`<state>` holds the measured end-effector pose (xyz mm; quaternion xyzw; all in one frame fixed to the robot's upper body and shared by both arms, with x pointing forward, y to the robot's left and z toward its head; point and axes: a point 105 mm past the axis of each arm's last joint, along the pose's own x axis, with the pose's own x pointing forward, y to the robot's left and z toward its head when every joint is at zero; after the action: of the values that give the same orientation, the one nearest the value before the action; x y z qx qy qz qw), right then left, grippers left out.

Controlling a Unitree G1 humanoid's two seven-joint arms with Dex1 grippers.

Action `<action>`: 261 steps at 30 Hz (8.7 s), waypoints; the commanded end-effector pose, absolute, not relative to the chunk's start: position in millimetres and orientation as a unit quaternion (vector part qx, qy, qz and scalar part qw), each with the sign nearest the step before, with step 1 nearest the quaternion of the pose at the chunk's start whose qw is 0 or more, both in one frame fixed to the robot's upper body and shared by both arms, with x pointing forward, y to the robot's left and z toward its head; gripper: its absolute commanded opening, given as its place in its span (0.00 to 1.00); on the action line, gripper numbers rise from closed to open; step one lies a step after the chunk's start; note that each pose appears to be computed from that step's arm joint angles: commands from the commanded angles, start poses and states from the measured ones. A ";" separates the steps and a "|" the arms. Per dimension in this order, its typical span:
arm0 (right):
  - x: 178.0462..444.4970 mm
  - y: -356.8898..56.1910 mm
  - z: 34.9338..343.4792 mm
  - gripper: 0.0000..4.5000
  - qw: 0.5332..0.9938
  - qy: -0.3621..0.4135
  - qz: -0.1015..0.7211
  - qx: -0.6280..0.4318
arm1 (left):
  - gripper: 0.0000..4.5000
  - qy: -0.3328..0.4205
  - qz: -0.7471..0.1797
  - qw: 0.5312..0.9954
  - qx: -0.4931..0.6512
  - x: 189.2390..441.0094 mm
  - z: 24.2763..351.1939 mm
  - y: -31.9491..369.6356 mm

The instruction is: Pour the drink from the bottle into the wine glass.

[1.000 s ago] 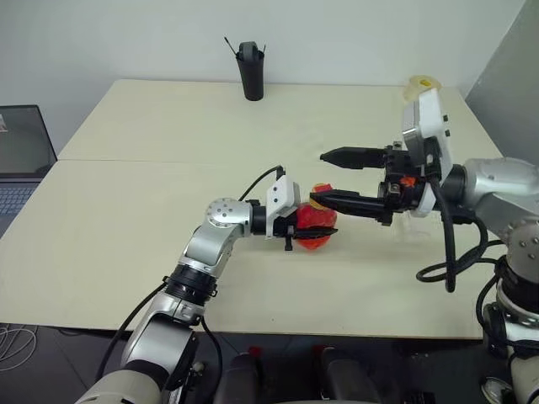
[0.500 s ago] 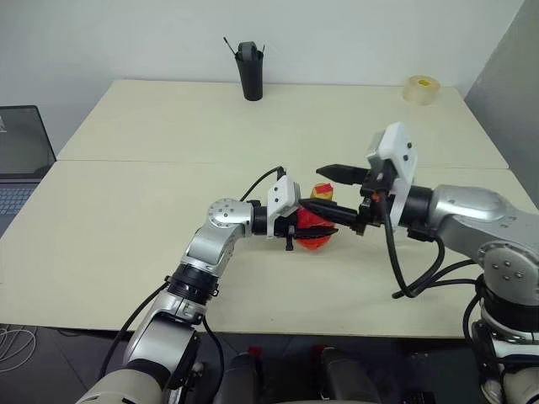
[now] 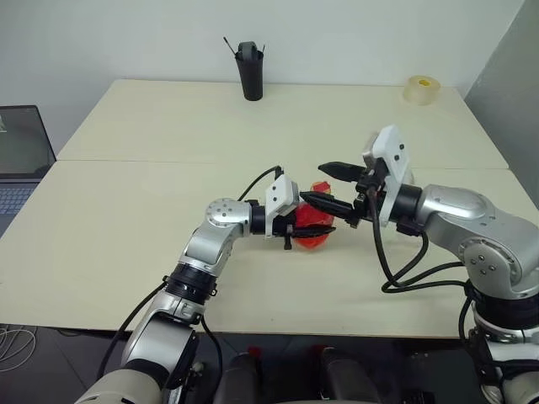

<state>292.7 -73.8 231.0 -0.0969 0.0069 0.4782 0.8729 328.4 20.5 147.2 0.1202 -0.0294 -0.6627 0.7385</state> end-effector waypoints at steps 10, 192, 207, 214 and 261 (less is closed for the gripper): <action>257.0 -108.7 244.6 0.79 0.855 0.012 0.512 -0.083 | 0.35 -0.079 -0.665 0.731 0.133 324.7 171.4 19.1; 356.3 -203.5 244.1 1.00 0.897 0.402 0.181 0.042 | 0.99 -0.021 -0.566 0.805 0.174 293.9 151.0 59.4; 356.9 -223.9 209.1 1.00 0.818 0.569 0.071 0.039 | 0.99 -0.059 -0.571 0.804 0.151 275.1 154.9 35.8; 358.1 -224.1 192.1 1.00 0.802 0.593 0.064 0.033 | 0.99 -0.063 -0.553 0.819 0.142 268.3 159.0 33.4; 399.9 -109.7 258.1 0.03 0.953 0.085 0.289 -0.040 | 1.00 -0.002 -0.425 0.902 0.081 282.3 152.5 96.0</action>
<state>406.5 -124.5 234.8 -0.0407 0.1914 0.2795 0.9400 281.3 92.1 139.7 0.0871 0.0247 -0.4323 0.8972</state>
